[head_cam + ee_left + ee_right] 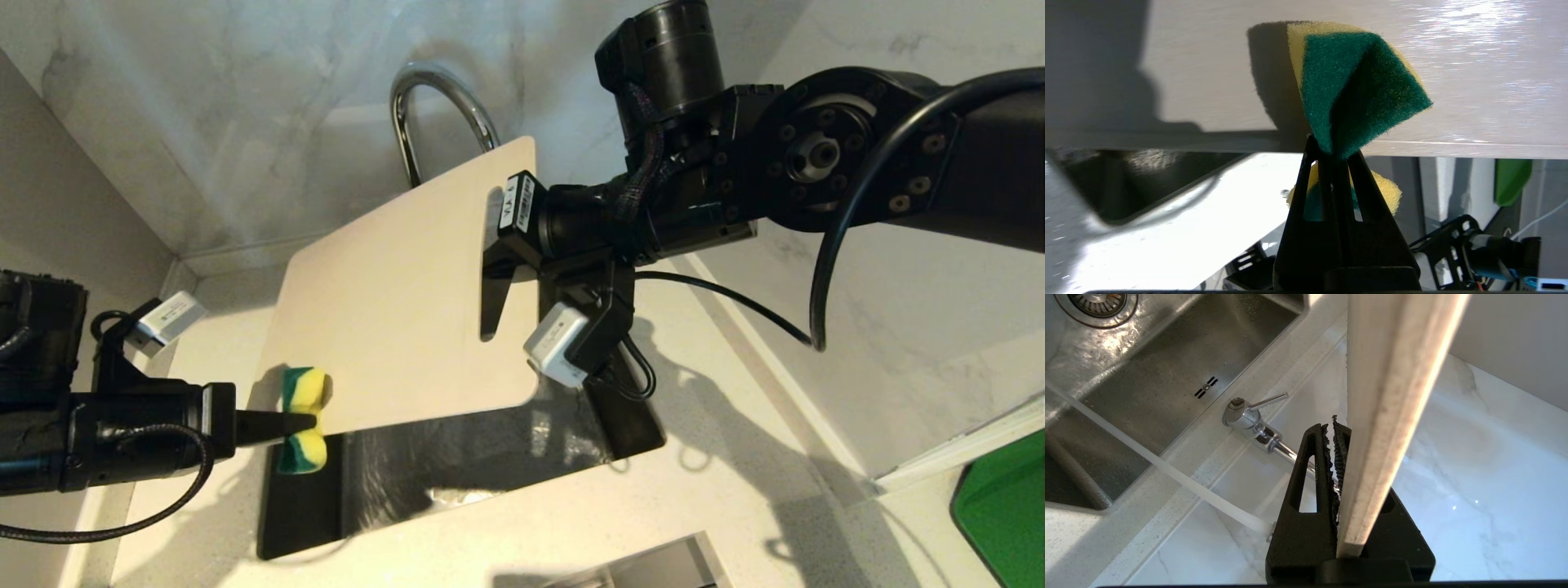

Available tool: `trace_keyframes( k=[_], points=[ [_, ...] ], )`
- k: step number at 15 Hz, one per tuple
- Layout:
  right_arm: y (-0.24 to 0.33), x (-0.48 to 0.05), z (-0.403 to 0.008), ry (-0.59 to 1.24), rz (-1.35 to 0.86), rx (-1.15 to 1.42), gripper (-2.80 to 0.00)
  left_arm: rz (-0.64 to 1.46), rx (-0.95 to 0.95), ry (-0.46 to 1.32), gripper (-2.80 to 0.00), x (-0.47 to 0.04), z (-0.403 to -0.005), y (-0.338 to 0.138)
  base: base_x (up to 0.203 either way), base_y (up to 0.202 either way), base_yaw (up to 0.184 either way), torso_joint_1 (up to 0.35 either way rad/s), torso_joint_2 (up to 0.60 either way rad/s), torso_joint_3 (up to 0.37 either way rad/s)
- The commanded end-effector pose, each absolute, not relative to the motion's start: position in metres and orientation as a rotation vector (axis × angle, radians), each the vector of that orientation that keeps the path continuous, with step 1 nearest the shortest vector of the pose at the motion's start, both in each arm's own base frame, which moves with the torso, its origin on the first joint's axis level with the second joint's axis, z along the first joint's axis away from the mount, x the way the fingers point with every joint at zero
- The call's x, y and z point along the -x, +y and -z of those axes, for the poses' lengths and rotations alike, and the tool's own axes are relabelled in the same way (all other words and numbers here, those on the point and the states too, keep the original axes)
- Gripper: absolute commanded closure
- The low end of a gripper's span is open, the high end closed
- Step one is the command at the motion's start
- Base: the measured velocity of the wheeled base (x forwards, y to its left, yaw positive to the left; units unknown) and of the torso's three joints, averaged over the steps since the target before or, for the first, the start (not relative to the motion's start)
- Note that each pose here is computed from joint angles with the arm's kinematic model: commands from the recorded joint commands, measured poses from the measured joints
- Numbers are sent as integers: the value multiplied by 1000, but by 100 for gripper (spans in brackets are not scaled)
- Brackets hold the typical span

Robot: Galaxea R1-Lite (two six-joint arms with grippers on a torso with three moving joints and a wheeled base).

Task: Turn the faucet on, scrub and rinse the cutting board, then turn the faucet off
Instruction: Scrub the cutting board underwater

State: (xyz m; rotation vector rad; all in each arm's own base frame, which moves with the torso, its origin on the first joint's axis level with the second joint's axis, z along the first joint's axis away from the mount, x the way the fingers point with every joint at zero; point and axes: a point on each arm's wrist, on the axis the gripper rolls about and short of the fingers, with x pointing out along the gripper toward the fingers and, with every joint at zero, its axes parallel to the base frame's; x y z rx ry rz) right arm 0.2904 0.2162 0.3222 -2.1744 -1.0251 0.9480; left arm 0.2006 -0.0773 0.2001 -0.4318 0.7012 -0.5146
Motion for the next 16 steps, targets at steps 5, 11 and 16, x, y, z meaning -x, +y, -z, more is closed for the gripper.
trace_keyframes(
  k=[5,11,16],
  points=[
    [215,-288,-324,-1044,-940,2183,0,388,457,721,0,-207,-167,-19,0,0,0,0,0,0],
    [211,-282,-320,-1027,-973,2180,0,342,453,690,0,-212,-165,6,0,0,0,0,0,0],
    [210,-282,-316,-1020,-991,2179,0,338,454,621,0,-215,-180,14,0,0,0,0,0,0]
  ],
)
